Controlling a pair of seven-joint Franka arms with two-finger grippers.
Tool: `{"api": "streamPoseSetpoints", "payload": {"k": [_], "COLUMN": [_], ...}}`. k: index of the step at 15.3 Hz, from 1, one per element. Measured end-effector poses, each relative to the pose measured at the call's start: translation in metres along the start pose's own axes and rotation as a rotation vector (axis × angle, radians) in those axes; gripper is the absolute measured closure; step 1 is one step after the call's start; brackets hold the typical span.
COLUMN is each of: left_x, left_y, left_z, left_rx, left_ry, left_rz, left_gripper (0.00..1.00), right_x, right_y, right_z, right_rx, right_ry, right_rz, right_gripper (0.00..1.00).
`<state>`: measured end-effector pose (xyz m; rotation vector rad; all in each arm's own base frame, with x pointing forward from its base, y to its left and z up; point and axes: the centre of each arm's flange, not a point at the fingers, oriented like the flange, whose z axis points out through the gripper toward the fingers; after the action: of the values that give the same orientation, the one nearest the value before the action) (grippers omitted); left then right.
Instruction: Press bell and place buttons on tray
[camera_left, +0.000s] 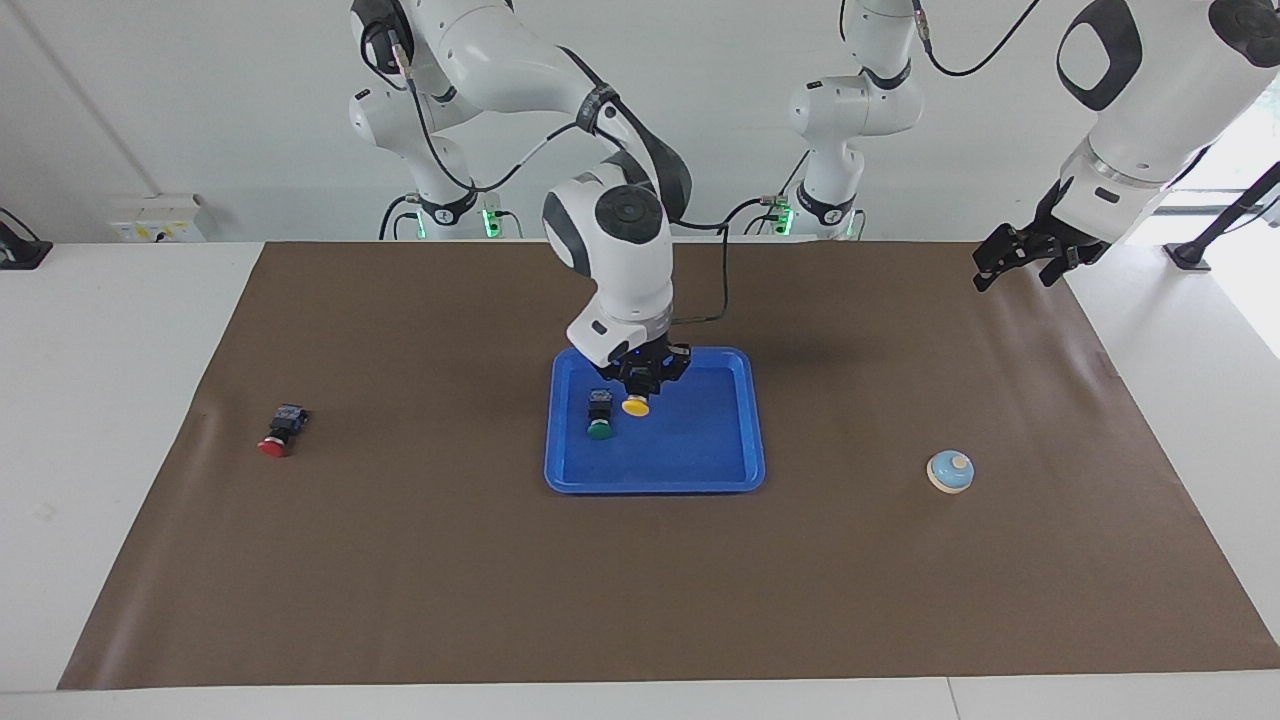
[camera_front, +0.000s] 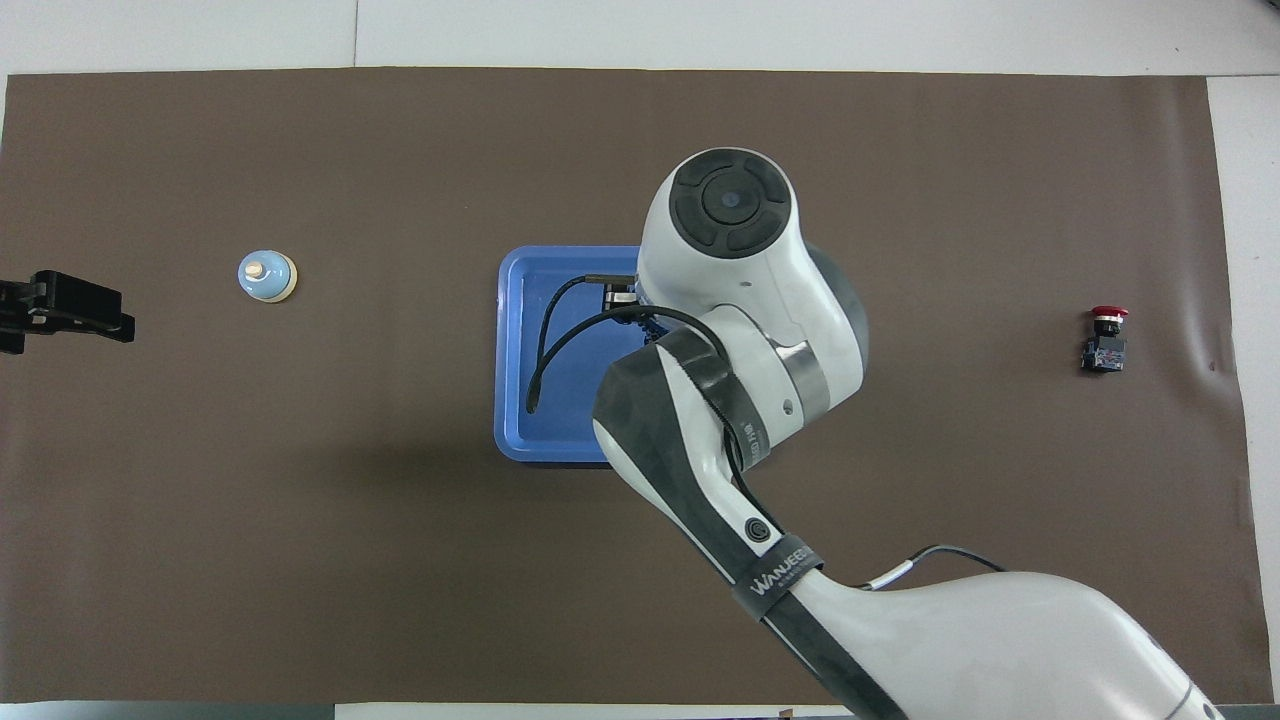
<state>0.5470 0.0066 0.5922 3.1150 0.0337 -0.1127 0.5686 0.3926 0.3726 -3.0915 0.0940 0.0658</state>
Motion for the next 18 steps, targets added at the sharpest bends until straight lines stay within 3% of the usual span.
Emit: {"api": "streamPoseSetpoints", "payload": {"k": [5, 10, 16, 18], "left_x": [0.0, 0.0, 0.0, 0.0], "left_y": [0.0, 0.0, 0.0, 0.0], "left_z": [0.0, 0.0, 0.0, 0.0], "left_rx": [0.0, 0.0, 0.0, 0.0], "left_ry": [0.0, 0.0, 0.0, 0.0], "left_rz": [0.0, 0.0, 0.0, 0.0], "left_gripper": [0.0, 0.0, 0.0, 0.0], "right_x": [-0.022, -0.044, -0.034, -0.013], "right_y": [0.003, 0.002, 0.008, 0.03], "right_z": [0.069, 0.077, 0.048, 0.012], "right_rx": [-0.013, -0.016, -0.03, -0.029], "right_ry": [-0.01, -0.01, -0.02, -0.019], "right_rz": [-0.015, -0.035, 0.022, 0.068], "right_gripper": [0.59, 0.59, 0.04, 0.0]}}
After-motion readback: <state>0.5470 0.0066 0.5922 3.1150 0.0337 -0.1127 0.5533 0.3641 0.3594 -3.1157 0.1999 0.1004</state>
